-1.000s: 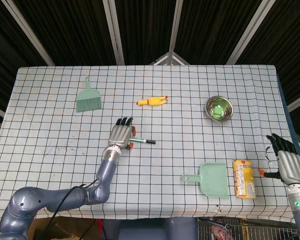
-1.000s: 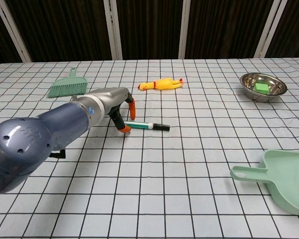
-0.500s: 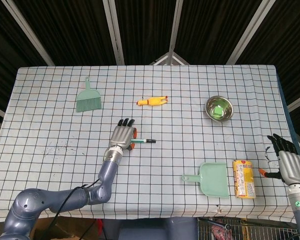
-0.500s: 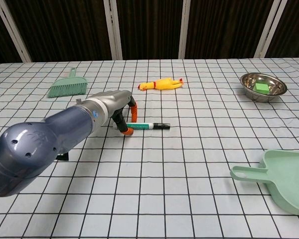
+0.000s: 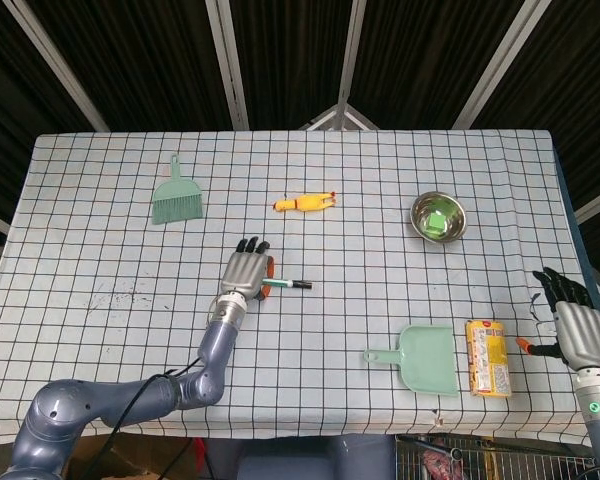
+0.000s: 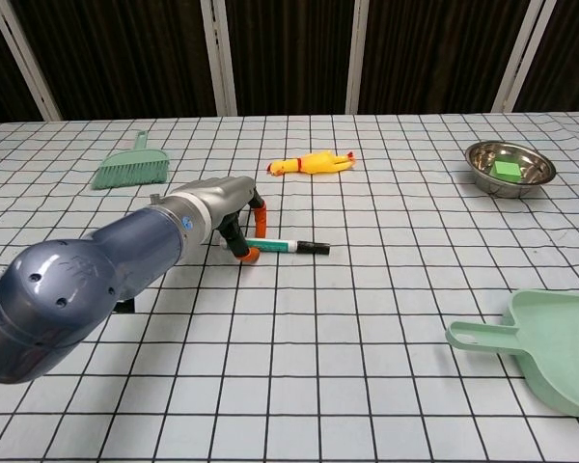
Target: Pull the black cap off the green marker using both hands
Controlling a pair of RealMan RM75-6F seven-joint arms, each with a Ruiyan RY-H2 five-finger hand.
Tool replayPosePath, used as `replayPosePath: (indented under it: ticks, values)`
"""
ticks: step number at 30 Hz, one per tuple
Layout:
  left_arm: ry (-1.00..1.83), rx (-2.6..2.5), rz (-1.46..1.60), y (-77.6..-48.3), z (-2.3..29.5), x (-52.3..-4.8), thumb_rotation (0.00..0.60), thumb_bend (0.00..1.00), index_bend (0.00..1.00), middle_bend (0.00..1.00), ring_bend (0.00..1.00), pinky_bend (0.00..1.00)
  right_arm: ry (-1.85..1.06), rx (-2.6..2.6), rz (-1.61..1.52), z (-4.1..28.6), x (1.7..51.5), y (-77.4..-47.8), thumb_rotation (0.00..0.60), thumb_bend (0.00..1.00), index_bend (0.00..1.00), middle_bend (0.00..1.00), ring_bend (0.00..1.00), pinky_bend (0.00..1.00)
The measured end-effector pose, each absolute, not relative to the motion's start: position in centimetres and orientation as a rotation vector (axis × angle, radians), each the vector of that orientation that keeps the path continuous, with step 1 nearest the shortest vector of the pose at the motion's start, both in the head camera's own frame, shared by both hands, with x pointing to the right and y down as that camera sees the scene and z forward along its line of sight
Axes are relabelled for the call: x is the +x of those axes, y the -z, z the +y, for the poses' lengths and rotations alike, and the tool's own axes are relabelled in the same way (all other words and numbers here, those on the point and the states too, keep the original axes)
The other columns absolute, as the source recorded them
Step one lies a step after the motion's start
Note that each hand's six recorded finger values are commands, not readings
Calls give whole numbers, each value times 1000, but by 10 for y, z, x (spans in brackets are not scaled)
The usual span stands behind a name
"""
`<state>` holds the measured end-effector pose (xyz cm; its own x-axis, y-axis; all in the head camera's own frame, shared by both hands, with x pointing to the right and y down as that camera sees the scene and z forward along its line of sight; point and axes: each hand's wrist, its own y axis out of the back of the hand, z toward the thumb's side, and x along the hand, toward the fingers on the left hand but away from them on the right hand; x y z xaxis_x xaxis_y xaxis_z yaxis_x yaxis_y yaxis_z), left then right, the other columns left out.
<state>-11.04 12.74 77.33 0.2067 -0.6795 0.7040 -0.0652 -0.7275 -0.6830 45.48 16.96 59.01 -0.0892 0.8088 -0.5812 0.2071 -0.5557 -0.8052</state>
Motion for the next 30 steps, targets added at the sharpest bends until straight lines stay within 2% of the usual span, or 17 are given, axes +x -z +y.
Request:
replayPosePath:
  ticks: [9, 15, 20, 30]
  values:
    - [1532, -2012, 770, -771, 125, -105, 600, 620, 632, 186, 0, 0, -1697, -1716, -1091, 169, 456, -591, 600, 164, 97, 0, 0, 0]
    - [1483, -2045, 805, -756, 120, -99, 600, 620, 637, 193, 0, 0, -1683, -1717, -1080, 163, 450, -589, 600, 164, 119, 0, 0, 0]
    - [1432, -2053, 861, -728, 111, -94, 600, 620, 649, 198, 0, 0, -1598, -1719, -1127, 148, 429, -582, 600, 164, 172, 0, 0, 0]
    - [1431, -1994, 934, -671, 93, -93, 600, 618, 649, 207, 0, 0, -1491, -1861, -1184, 121, 353, -574, 600, 164, 247, 0, 0, 0]
